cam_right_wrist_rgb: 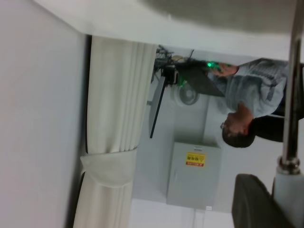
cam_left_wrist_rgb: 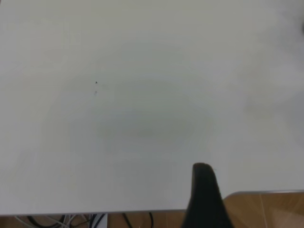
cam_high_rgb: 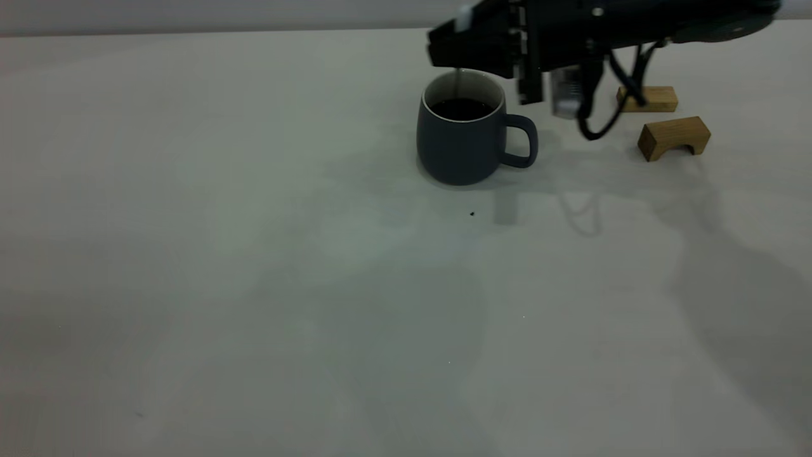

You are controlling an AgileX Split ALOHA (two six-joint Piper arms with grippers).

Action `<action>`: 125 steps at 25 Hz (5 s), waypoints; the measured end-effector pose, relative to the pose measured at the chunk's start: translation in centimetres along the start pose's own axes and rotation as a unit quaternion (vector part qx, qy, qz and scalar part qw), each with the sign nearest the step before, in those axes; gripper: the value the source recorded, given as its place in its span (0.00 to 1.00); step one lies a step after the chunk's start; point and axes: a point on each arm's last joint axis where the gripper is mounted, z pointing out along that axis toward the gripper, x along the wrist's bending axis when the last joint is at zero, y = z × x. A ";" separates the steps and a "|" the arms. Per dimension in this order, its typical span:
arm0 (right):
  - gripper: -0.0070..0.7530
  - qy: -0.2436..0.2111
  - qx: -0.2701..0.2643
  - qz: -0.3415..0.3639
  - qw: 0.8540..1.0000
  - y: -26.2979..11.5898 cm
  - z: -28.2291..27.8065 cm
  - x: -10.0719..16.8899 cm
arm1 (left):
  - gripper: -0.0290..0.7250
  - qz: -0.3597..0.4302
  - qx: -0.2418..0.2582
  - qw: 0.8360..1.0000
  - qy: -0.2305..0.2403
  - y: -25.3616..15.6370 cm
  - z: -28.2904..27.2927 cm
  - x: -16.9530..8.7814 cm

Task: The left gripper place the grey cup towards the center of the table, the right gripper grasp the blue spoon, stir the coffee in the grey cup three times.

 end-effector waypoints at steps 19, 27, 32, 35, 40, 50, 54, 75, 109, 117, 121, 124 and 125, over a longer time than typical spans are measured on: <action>0.12 0.009 -0.023 -0.020 1.000 1.1 -3.0 1.6 | 0.81 0.000 0.000 1.000 0.000 0.0 0.0 0.0; 0.12 -0.024 -0.011 -0.030 0.999 0.1 -0.7 0.5 | 0.81 0.000 0.000 1.000 0.000 0.0 0.0 0.0; 0.12 0.003 -0.012 -0.018 1.000 -0.3 0.2 0.7 | 0.81 0.000 0.000 1.000 0.000 0.0 0.0 0.0; 0.12 0.015 -0.022 -0.014 1.000 0.0 0.1 0.9 | 0.81 0.000 0.000 1.000 0.000 0.0 0.0 0.0; 0.12 0.033 -0.019 0.020 0.999 2.1 -0.2 0.6 | 0.81 0.000 0.000 1.000 0.000 0.0 0.0 0.0; 0.34 0.023 -0.005 0.026 0.999 3.1 -1.4 0.4 | 0.81 0.000 0.000 1.000 0.000 0.0 0.0 0.0; 0.68 -0.006 -0.025 0.011 1.000 3.8 -2.4 0.1 | 0.81 0.000 0.000 1.000 0.000 0.0 0.0 0.0; 0.48 -0.276 -0.103 -0.577 0.762 -11.3 -9.0 2.1 | 0.81 0.000 0.000 1.000 0.000 0.0 0.0 0.0; 0.12 -0.414 -0.281 -0.740 0.449 -30.2 -23.5 -16.4 | 0.81 0.000 0.000 1.000 0.000 0.0 0.0 0.0; 0.13 -0.270 -0.375 -0.812 0.356 -34.6 -28.5 -26.4 | 0.81 0.000 0.000 1.000 0.000 0.0 0.0 0.0; 0.14 -0.228 -0.437 -0.808 0.323 -34.0 -30.0 -31.0 | 0.81 0.000 0.000 1.000 0.000 0.0 0.0 0.0; 0.14 -0.210 -0.484 -0.794 0.302 -32.8 -30.4 -33.3 | 0.81 0.000 0.000 1.000 0.000 0.0 0.0 0.0; 0.14 -0.207 -0.492 -0.790 0.300 -32.2 -30.3 -33.8 | 0.81 0.000 0.000 1.000 0.000 0.0 0.0 0.0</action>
